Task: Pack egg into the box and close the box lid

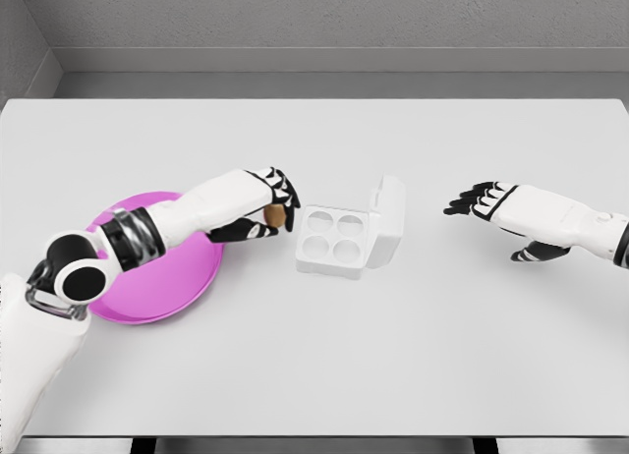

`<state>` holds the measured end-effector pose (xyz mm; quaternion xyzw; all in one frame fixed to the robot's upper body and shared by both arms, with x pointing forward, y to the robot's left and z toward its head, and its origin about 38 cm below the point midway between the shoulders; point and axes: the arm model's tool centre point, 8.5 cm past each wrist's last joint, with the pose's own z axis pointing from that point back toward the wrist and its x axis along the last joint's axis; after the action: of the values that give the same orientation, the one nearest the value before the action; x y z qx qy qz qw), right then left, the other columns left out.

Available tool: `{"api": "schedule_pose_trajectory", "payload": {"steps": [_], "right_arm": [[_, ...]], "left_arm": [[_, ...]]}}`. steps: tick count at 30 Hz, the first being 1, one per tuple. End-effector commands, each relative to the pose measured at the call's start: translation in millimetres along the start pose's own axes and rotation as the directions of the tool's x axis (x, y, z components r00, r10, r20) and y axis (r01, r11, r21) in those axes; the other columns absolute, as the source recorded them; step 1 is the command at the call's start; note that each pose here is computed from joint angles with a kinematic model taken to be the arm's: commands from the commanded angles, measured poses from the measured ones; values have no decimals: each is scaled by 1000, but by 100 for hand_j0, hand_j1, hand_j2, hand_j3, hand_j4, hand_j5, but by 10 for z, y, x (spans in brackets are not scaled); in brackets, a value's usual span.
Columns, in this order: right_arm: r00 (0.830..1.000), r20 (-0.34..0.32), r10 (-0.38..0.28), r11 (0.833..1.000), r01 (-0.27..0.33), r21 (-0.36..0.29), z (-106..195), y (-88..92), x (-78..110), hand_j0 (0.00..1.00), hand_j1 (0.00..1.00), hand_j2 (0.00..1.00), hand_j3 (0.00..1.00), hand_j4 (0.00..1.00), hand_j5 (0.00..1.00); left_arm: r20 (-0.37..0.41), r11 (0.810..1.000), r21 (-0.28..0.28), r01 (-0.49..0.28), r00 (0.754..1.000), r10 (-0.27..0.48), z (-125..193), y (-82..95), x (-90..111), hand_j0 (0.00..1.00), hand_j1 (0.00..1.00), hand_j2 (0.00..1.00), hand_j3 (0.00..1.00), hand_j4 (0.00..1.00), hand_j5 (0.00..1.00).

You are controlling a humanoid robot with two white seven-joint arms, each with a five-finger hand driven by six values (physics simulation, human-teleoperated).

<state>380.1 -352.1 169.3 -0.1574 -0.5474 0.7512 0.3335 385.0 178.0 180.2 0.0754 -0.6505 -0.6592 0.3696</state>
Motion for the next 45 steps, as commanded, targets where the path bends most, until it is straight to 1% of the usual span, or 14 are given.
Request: {"api": "schedule_pose_trajectory", "payload": {"steps": [1,4,6,9,12,13,15,21,25,30,37,40,42,45], "right_arm": [[1000,-3,-3,1000,3,-2,13,-8,-7,100,100,100,100,100,100],[1000,-3,-3,1000,3,-2,13,-8,-7,100,100,100,100,100,100],[1000,-3,-3,1000,3,-2,13,-8,-7,100,100,100,100,100,100],[1000,-2,-4,1000,4,-2,13,-9,-7,100,100,100,100,100,100],[1000,-3,-3,1000,3,-2,13,-8,-7,100,100,100,100,100,100],[1000,-3,-3,1000,3,-2,13,-8,-7,100,100,100,100,100,100],[1000,-3,-3,1000,3,-2,13,-8,-7,100,100,100,100,100,100],[1000,-4,-3,1000,3,-1,15,-5,-11,100,100,100,100,100,100],[1000,-4,-3,1000,3,-1,15,-5,-11,100,100,100,100,100,100],[1000,-3,-3,1000,3,-2,13,-8,-7,100,100,100,100,100,100],[1000,-3,-3,1000,3,-2,13,-8,-7,100,100,100,100,100,100],[1000,-3,-3,1000,3,-2,13,-8,-7,100,100,100,100,100,100],[1000,-3,-3,1000,3,-2,13,-8,-7,100,100,100,100,100,100],[1000,-3,-3,1000,3,-2,13,-8,-7,100,100,100,100,100,100]], "left_arm": [[10,1000,6,-15,1000,15,-56,-25,31,34,34,34,34,34,34],[19,1000,18,-15,1000,15,-148,-44,97,34,34,34,34,34,34],[23,1000,12,-16,1000,15,-180,-71,117,34,34,34,34,34,34],[30,1000,21,-23,999,22,-224,-72,147,34,34,34,34,34,34],[39,999,14,-33,999,33,-330,-93,158,34,34,34,34,34,34],[38,1000,6,-25,999,24,-352,-111,172,34,34,34,34,34,34],[43,999,8,-33,999,32,-411,-125,191,34,34,34,34,34,34],[53,999,4,-37,998,36,-488,-160,241,34,34,34,34,34,34],[53,999,4,-43,998,42,-544,-141,224,34,34,34,34,34,34],[46,999,-2,-51,998,52,-561,-163,185,34,34,34,34,34,34],[39,997,-14,-78,996,78,-674,-191,124,34,34,34,34,34,34],[42,997,-13,-77,996,77,-682,-191,133,34,34,34,34,34,34],[46,998,-9,-70,997,70,-729,-195,177,36,36,36,36,36,36],[47,998,-9,-67,997,68,-731,-199,184,46,46,46,46,46,46]]}}
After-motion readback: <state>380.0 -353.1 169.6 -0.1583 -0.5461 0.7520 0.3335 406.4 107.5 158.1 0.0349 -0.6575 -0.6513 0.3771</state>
